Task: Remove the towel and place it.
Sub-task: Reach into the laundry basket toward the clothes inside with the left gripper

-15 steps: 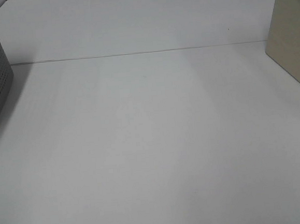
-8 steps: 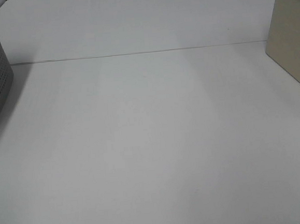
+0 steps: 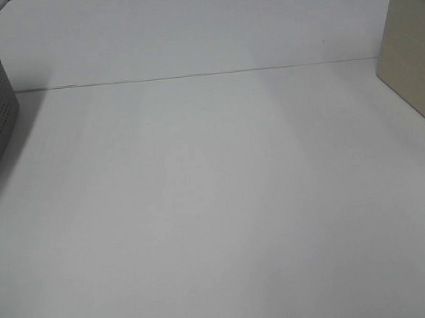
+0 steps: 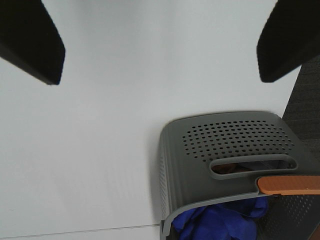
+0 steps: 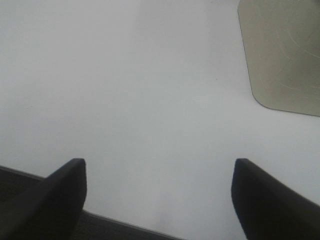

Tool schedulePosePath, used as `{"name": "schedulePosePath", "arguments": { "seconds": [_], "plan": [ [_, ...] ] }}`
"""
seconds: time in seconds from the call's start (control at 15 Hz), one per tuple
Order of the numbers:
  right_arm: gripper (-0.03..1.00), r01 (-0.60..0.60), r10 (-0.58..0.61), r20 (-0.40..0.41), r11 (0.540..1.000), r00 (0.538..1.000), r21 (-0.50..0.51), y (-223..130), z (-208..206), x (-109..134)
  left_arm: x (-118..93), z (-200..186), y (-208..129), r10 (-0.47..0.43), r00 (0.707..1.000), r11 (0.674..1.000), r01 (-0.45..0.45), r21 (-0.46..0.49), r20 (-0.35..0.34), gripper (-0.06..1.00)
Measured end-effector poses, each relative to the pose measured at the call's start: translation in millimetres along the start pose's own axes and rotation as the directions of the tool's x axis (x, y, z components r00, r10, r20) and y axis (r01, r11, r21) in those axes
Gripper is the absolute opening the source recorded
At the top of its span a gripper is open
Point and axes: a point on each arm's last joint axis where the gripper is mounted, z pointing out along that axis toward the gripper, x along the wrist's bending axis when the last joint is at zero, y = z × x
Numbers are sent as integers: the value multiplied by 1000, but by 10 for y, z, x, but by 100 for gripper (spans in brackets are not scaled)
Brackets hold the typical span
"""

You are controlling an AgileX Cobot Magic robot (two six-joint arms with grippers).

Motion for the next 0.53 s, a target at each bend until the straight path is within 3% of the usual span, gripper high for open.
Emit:
{"name": "schedulePosePath", "arguments": {
  "seconds": [0.53],
  "plan": [
    [78,0,0,0,1000,1000,0,0,0,0,1,0,0,25,1000,1000,-25,0,-1,99]
  ]
}}
